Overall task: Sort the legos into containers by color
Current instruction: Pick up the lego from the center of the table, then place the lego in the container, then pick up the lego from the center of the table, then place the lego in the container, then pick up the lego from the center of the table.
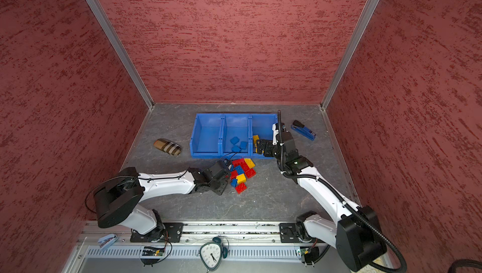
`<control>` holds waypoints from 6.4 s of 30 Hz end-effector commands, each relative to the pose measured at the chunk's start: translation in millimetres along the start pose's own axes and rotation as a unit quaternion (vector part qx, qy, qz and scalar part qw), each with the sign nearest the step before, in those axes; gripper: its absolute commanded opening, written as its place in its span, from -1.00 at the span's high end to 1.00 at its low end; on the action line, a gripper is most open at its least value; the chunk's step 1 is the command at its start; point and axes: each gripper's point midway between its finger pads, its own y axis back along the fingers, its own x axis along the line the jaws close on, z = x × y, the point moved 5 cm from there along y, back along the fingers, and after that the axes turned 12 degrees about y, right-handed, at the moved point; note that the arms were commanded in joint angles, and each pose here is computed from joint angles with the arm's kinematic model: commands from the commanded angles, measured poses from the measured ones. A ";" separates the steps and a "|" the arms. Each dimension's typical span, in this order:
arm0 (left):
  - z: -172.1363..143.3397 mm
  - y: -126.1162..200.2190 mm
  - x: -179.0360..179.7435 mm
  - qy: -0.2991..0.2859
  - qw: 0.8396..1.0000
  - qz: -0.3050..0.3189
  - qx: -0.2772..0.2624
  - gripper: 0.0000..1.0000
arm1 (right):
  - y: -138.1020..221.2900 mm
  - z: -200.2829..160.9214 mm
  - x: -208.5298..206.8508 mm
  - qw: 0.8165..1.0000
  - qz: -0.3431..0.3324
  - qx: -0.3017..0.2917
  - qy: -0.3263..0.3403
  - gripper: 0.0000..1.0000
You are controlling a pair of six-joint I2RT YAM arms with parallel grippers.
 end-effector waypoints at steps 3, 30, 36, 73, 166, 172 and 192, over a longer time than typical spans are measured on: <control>-5.0 9.1 6.5 0.006 1.000 0.021 -0.002 0.58 | 5.0 15.9 -4.8 0.999 -0.025 -0.038 -0.004 -0.98; 169.3 129.7 122.0 0.271 0.946 0.057 -0.169 1.00 | 10.7 28.6 -2.3 0.997 -0.016 -0.077 -0.015 -0.98; 196.8 79.0 136.4 0.261 0.953 0.102 -0.115 1.00 | 13.2 27.4 -4.3 0.997 -0.025 -0.078 -0.013 -0.98; 58.2 72.8 14.0 0.041 0.998 -0.036 -0.013 -0.78 | 6.6 22.6 -4.8 0.997 -0.021 -0.078 -0.018 -0.98; 68.1 89.9 24.8 0.196 0.976 -0.050 -0.081 -0.99 | 5.0 -31.3 51.1 0.985 0.139 0.024 0.102 -0.98; 44.2 79.3 28.3 0.342 0.937 0.073 -0.014 -0.95 | 1.3 -27.3 46.1 0.990 0.110 0.010 0.093 -0.98; 70.2 -2.8 32.3 0.437 0.899 0.030 0.006 -0.21 | 5.8 -19.8 42.1 0.992 0.091 -0.018 0.085 -0.98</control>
